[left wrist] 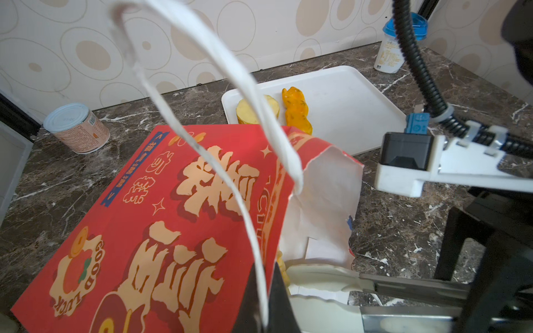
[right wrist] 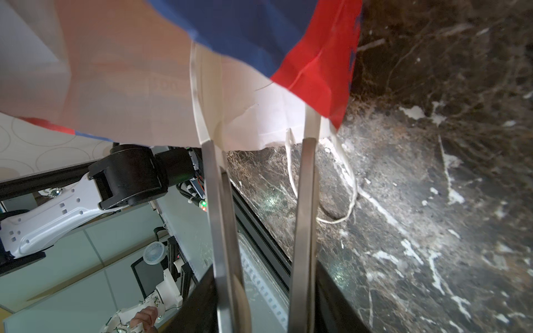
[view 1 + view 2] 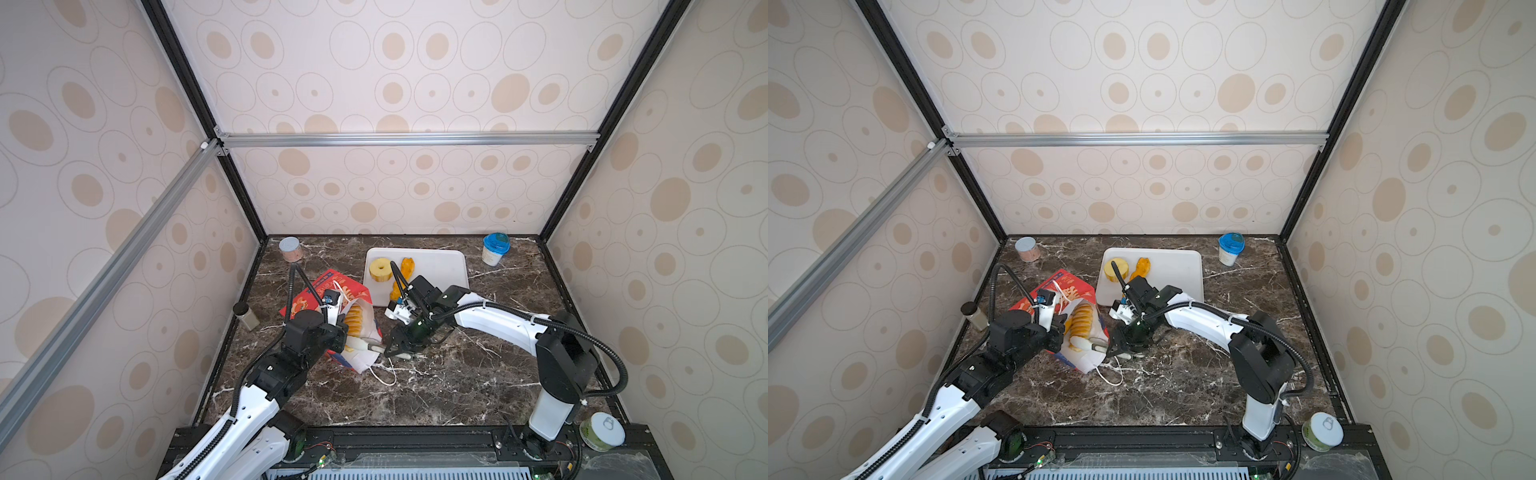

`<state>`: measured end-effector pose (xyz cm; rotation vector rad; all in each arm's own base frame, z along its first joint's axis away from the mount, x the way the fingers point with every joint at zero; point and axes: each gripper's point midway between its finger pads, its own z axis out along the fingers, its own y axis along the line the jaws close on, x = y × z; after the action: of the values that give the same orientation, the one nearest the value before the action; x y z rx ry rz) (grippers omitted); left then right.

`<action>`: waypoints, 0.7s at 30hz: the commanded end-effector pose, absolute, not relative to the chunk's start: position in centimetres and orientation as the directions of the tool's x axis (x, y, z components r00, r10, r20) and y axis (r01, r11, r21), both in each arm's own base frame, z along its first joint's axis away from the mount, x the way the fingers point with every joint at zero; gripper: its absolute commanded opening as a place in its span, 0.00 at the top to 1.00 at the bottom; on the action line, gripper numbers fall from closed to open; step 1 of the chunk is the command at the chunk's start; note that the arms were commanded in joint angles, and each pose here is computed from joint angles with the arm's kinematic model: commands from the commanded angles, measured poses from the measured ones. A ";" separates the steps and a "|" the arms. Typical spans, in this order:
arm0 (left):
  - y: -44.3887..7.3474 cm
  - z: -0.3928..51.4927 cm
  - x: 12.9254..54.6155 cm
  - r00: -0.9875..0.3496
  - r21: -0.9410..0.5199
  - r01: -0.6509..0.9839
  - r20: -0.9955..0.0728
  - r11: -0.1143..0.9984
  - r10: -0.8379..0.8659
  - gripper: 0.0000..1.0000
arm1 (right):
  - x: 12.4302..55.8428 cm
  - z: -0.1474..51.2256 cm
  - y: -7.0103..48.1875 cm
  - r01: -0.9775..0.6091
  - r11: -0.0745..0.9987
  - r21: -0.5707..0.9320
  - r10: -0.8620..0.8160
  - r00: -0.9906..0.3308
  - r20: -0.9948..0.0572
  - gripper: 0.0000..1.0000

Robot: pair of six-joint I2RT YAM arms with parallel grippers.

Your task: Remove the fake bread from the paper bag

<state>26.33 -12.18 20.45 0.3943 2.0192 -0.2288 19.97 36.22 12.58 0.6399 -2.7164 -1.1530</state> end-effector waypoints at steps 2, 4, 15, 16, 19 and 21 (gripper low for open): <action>-12.5 23.5 26.4 -0.352 -0.004 0.380 -0.925 0.925 0.141 1.00 | 20.7 13.6 38.1 -0.320 0.559 0.765 -0.422 -0.904 -0.070 0.51; -12.4 23.3 26.4 -0.352 -0.004 0.380 -0.925 0.925 0.141 1.00 | 20.9 13.6 38.6 -0.311 0.544 0.779 -0.419 -0.905 -0.068 0.51; -11.9 22.7 26.2 -0.355 -0.002 0.358 -0.925 0.934 0.135 1.00 | 20.8 12.9 38.2 -0.313 0.575 0.756 -0.437 -0.899 -0.040 0.86; -11.8 22.7 26.2 -0.356 -0.002 0.354 -0.925 0.935 0.132 1.00 | 20.6 12.9 37.9 -0.317 0.580 0.750 -0.439 -0.898 -0.041 0.93; -11.7 22.5 26.3 -0.359 -0.004 0.342 -0.925 0.940 0.127 1.00 | 20.3 13.4 37.1 -0.338 0.595 0.729 -0.445 -0.894 -0.052 1.00; -11.5 22.3 26.3 -0.362 -0.003 0.335 -0.924 0.942 0.126 1.00 | 20.1 14.1 36.6 -0.356 0.594 0.721 -0.450 -0.891 -0.070 1.00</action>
<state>25.96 -11.61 20.65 0.3754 2.0017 -0.2152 20.49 37.64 11.88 0.6307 -2.6626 -1.1870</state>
